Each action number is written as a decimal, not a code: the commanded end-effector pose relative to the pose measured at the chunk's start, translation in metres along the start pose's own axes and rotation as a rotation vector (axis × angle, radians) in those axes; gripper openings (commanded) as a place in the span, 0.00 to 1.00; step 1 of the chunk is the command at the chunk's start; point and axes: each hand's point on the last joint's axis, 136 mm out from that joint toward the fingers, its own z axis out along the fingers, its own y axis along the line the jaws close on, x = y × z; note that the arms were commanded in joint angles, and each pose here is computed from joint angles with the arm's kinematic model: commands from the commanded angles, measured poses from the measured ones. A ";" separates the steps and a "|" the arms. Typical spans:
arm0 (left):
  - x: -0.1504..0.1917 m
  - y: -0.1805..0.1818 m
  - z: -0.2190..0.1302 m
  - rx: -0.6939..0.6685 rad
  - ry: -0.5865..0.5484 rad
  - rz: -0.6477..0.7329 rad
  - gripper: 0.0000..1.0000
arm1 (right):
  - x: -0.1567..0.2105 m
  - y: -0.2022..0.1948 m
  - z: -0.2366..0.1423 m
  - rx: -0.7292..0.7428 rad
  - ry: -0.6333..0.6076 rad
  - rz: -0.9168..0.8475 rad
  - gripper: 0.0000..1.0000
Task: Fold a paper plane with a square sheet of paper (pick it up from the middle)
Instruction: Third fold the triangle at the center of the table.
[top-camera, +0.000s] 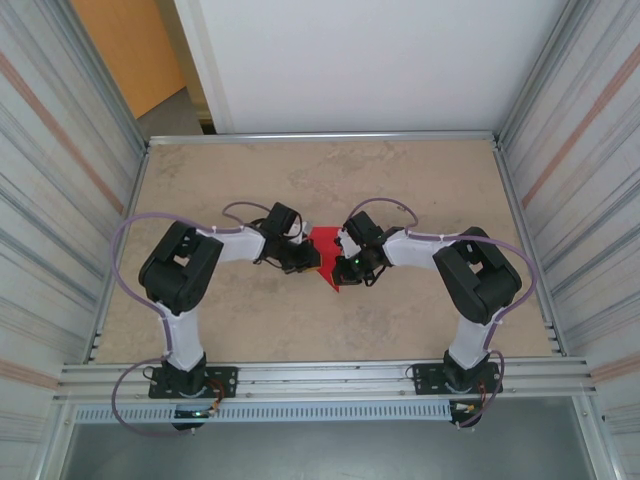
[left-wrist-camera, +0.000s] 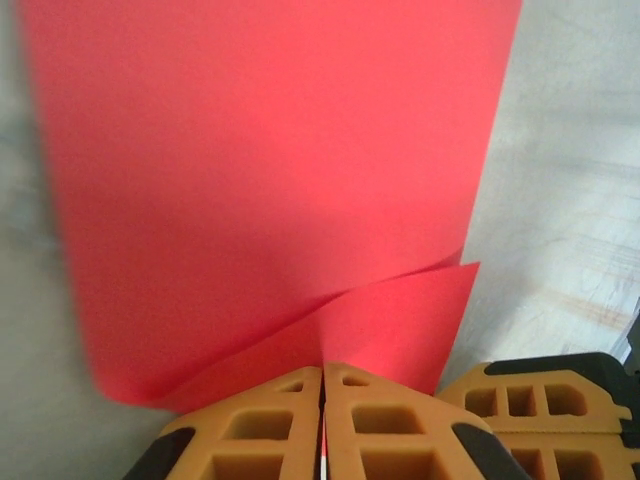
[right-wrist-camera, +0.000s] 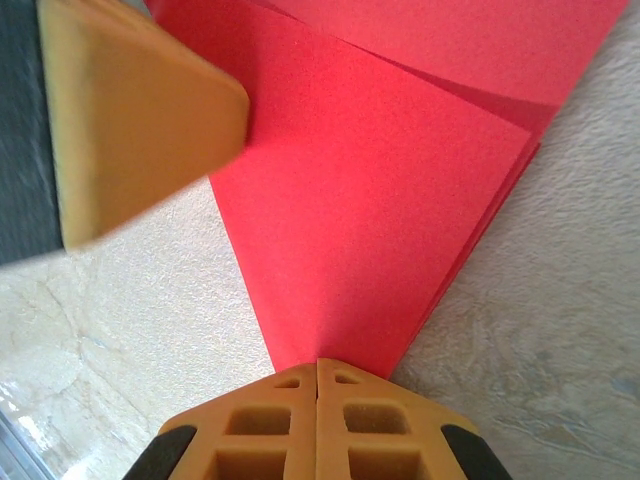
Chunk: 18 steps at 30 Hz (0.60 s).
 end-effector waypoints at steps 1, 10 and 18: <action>-0.015 0.044 -0.005 -0.135 -0.018 -0.035 0.09 | 0.048 -0.058 0.013 0.238 0.154 0.097 0.02; -0.046 0.070 -0.027 -0.165 -0.065 -0.080 0.09 | 0.031 -0.042 0.005 0.181 0.102 0.088 0.03; -0.070 0.027 -0.067 -0.072 -0.179 -0.053 0.13 | -0.032 0.028 -0.031 -0.069 -0.127 0.060 0.17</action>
